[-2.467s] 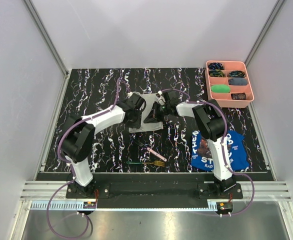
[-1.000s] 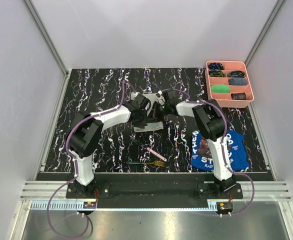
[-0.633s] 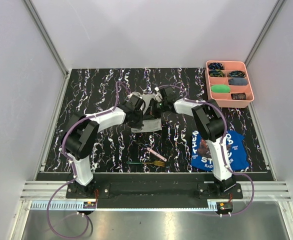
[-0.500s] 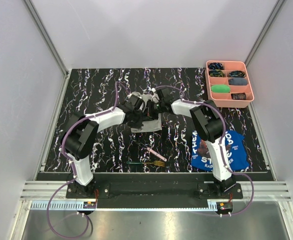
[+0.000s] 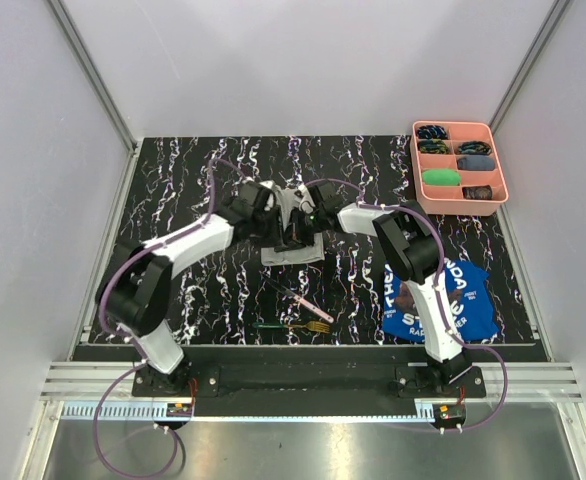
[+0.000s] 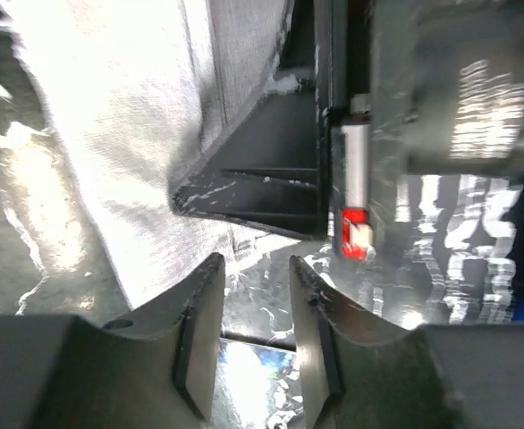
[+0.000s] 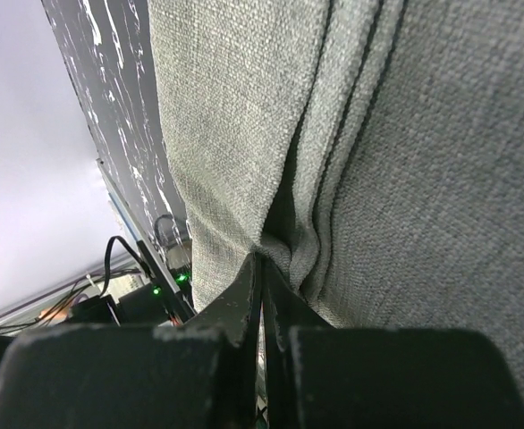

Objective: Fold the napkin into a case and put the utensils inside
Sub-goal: Smooth out the 2/3-rectangle-folded napkin at the center of the board.

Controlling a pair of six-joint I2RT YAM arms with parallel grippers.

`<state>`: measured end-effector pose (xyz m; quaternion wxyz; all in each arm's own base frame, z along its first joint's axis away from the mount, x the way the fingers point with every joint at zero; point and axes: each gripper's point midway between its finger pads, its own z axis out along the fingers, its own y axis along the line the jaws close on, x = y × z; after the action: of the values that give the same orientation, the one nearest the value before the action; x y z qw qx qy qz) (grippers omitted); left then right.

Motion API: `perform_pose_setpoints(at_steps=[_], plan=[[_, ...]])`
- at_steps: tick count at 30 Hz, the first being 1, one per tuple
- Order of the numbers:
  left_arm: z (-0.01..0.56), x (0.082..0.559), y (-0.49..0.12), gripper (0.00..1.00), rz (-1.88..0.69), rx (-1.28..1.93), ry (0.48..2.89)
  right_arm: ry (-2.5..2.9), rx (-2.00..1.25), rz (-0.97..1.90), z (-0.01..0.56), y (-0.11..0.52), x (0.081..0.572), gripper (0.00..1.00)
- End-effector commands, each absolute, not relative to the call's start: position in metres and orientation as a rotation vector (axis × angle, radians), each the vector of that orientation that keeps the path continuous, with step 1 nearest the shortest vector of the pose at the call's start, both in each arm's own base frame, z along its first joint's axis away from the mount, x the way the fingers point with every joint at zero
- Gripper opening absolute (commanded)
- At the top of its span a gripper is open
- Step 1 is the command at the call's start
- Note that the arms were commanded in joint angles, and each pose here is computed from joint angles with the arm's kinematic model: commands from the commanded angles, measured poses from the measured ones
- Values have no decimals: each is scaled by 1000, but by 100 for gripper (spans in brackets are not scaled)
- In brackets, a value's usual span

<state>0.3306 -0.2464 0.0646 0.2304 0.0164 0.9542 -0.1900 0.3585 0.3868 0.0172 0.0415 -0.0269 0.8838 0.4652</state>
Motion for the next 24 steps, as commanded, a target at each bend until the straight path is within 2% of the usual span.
perform_pose_setpoints(at_steps=[1,5,12,19,24], plan=[[109,350,-229,38,-718,-111,2482,2676,-103,1356,24,377,367,0],[93,353,-234,24,-879,-174,2494,2662,-118,1379,33,379,368,0],[42,335,-232,13,-890,-241,2582,2630,-145,1398,55,379,363,0],[19,320,-224,12,-868,-265,2612,2586,-171,1394,62,388,383,0],[20,321,-226,13,-882,-261,2611,2626,-136,1328,40,389,403,0]])
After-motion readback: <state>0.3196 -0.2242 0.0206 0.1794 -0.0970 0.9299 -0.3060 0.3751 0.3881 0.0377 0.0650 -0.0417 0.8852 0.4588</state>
